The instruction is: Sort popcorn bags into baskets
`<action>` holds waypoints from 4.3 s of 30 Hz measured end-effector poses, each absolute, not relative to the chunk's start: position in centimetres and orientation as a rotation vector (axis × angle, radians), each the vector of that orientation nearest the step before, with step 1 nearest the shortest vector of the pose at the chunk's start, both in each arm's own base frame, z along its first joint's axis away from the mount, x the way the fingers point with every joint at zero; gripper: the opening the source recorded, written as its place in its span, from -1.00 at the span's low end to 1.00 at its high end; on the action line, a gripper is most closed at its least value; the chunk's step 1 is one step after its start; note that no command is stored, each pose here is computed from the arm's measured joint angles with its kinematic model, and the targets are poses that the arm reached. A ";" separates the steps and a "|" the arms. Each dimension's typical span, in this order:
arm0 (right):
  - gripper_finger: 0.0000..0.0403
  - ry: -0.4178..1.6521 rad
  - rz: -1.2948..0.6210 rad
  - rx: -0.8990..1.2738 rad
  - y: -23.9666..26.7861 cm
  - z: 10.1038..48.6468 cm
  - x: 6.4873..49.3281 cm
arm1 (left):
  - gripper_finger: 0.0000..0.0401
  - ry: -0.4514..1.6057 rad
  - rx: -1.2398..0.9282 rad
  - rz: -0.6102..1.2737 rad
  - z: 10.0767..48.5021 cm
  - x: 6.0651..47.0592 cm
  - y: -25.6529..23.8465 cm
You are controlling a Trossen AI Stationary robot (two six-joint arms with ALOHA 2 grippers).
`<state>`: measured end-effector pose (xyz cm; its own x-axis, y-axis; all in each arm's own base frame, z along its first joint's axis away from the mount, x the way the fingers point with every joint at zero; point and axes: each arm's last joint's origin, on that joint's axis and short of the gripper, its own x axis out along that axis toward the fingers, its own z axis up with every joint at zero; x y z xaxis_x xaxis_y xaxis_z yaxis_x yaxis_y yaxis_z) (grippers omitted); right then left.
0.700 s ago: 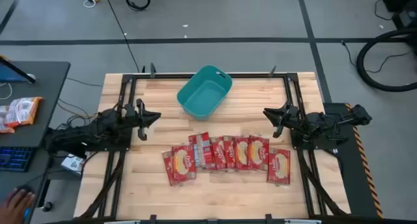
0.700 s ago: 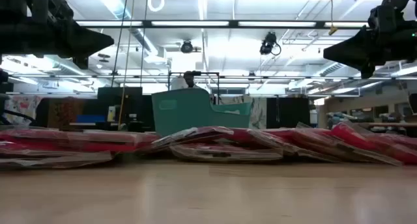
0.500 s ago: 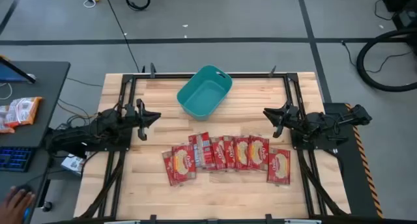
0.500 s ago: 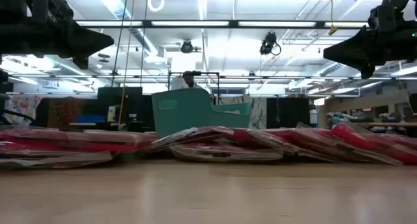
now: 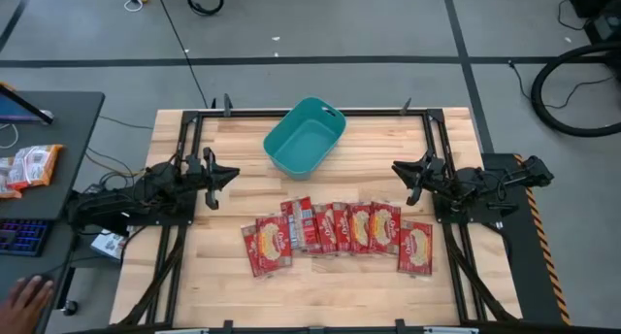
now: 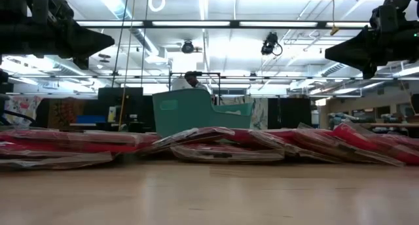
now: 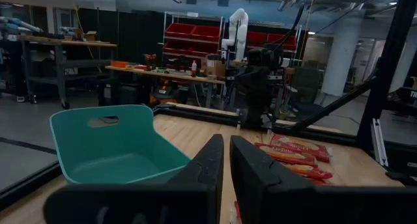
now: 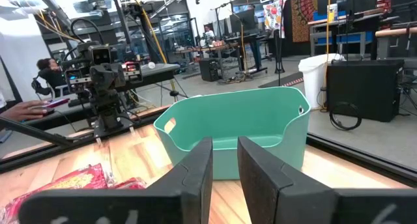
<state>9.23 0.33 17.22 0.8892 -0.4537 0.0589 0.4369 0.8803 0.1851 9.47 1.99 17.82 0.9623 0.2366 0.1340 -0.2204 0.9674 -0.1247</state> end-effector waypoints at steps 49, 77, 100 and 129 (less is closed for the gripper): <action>-0.61 -0.102 -0.465 0.169 0.3 17.2 9.2 | -0.84 -0.149 -0.109 0.232 17.8 9.5 2.0; -0.61 -0.318 -0.477 0.205 0.0 19.5 8.8 | -0.84 -0.190 -0.318 0.209 19.4 10.6 2.2; -0.61 -0.160 -0.300 0.150 0.6 18.2 11.6 | -0.39 0.369 -0.178 -0.245 19.4 18.7 -6.1; -0.60 -0.162 -0.146 0.078 2.1 19.5 14.5 | -0.04 0.843 0.246 0.119 19.7 29.8 -19.3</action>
